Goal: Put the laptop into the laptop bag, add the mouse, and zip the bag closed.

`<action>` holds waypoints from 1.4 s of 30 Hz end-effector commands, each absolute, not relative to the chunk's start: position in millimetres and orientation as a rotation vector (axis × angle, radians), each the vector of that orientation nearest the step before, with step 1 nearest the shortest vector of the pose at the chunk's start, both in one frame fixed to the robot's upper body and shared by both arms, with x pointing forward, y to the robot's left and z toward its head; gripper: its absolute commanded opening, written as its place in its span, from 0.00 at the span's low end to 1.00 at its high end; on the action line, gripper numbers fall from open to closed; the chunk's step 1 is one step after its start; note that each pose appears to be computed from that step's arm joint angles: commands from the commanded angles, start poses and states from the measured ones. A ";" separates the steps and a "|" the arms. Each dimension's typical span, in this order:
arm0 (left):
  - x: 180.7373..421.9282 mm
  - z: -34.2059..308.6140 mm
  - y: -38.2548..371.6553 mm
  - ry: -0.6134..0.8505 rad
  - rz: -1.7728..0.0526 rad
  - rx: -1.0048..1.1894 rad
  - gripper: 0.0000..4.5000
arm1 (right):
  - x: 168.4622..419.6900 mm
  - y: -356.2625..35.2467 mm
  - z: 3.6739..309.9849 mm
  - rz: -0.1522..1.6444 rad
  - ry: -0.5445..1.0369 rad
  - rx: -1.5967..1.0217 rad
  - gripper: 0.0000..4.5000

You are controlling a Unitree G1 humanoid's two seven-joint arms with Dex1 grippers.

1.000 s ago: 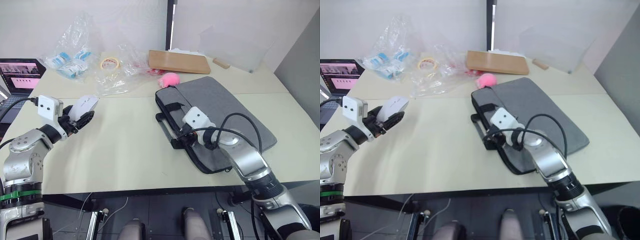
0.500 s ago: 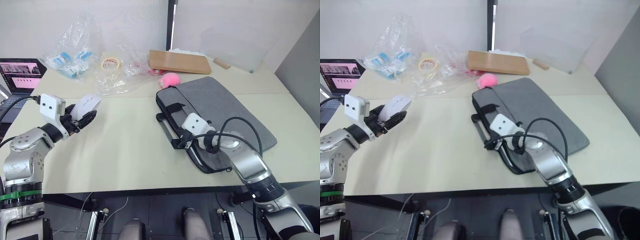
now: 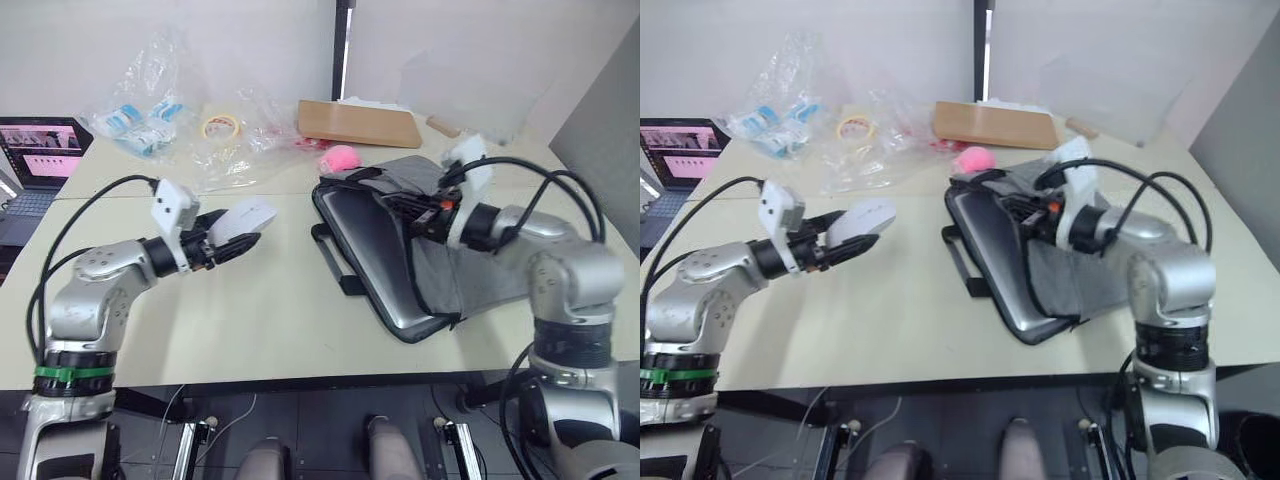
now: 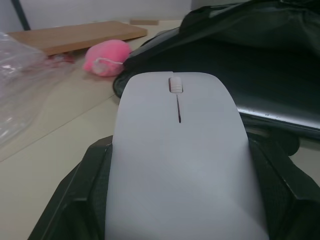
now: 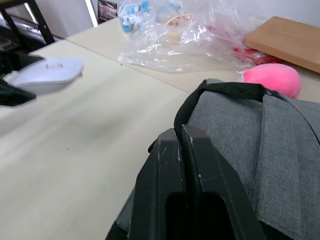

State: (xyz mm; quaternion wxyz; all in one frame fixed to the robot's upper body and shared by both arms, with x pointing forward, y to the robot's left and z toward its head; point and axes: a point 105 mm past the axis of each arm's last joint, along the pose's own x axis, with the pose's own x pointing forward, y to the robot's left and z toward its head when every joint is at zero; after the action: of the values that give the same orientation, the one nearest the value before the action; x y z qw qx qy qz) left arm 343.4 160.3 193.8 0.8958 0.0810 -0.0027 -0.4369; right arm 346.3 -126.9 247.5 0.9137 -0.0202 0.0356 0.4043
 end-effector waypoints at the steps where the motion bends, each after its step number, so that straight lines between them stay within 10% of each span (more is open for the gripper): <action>1: 353.7 195.8 135.5 -0.051 -0.928 0.228 0.64 | 338.2 -126.8 279.9 0.877 -0.014 -0.001 0.01; 16: 393.5 163.5 -6.9 -0.030 -1.110 0.247 0.64 | 326.6 -121.5 307.6 0.937 -0.050 0.134 0.01; 34: 404.8 155.5 -66.4 0.047 -1.127 0.241 0.64 | 319.1 -126.4 315.9 0.959 -0.050 0.216 0.01; 38: 404.9 157.9 -63.3 0.032 -1.143 0.218 1.00 | 319.2 -127.1 314.0 0.957 -0.045 0.214 0.00; 42: 408.6 169.1 -45.2 -0.034 -1.134 0.127 1.00 | 320.4 -128.1 311.1 0.951 -0.038 0.217 0.00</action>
State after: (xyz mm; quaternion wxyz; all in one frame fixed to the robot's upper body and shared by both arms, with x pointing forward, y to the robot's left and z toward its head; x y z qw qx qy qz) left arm 407.6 -48.2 149.8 0.8422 0.0754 0.0250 -0.5333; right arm 333.3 -129.4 283.7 0.8931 0.1166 0.0439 0.4322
